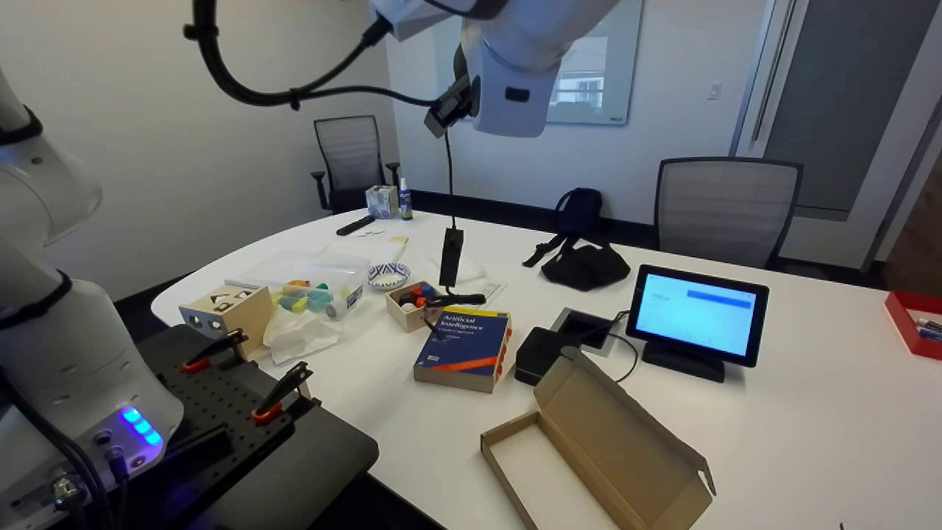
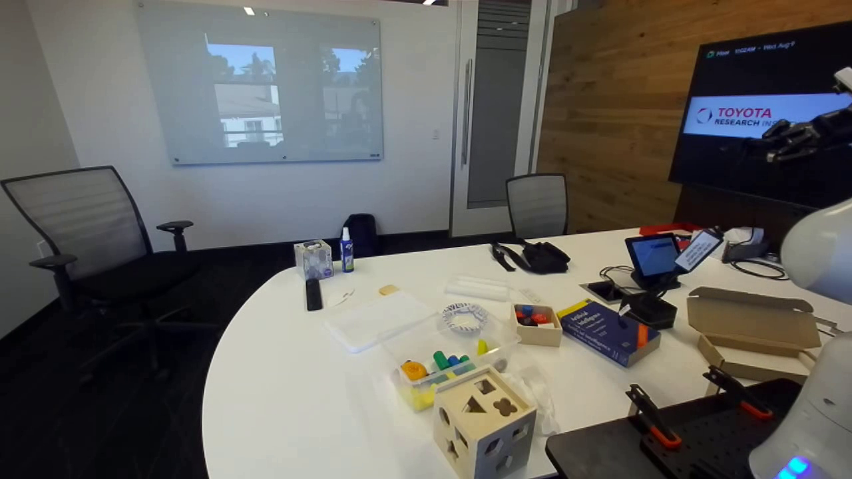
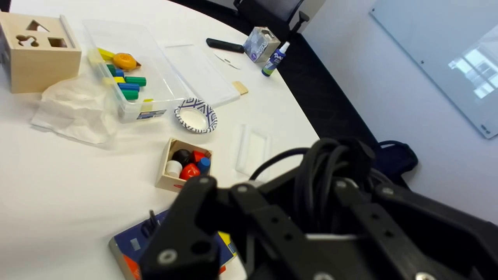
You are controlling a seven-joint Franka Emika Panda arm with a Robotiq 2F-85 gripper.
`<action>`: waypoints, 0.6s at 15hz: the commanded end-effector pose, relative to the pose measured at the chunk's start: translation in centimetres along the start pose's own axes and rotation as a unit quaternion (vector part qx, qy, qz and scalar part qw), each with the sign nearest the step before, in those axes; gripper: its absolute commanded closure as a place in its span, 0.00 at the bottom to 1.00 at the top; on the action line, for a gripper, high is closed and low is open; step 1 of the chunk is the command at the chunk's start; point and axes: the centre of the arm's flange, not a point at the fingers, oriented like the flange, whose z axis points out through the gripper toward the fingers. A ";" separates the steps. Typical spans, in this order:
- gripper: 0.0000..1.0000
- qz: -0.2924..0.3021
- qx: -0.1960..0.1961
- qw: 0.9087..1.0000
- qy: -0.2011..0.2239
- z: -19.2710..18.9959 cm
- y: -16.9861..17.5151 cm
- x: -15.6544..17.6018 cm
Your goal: Press the center button of the black object next to the book, open the cardboard box, remove the cable and put it on the table
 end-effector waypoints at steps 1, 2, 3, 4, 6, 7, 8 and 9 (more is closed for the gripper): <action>0.99 -0.011 0.011 1.000 0.014 -1.0 2.4 -2.2; 0.99 -0.012 0.018 1.000 0.018 -1.2 3.0 -1.9; 0.99 -0.010 0.034 0.999 0.014 -1.1 3.8 -1.3; 0.99 -0.008 0.040 0.999 0.012 -0.9 4.6 -0.8; 0.99 0.000 0.064 0.998 0.006 0.1 7.0 0.8; 0.99 0.005 0.070 0.998 0.006 1.1 8.4 1.6; 0.99 0.012 0.074 0.997 0.006 2.2 9.7 2.3; 0.99 0.019 0.075 0.997 0.008 3.3 11.0 2.9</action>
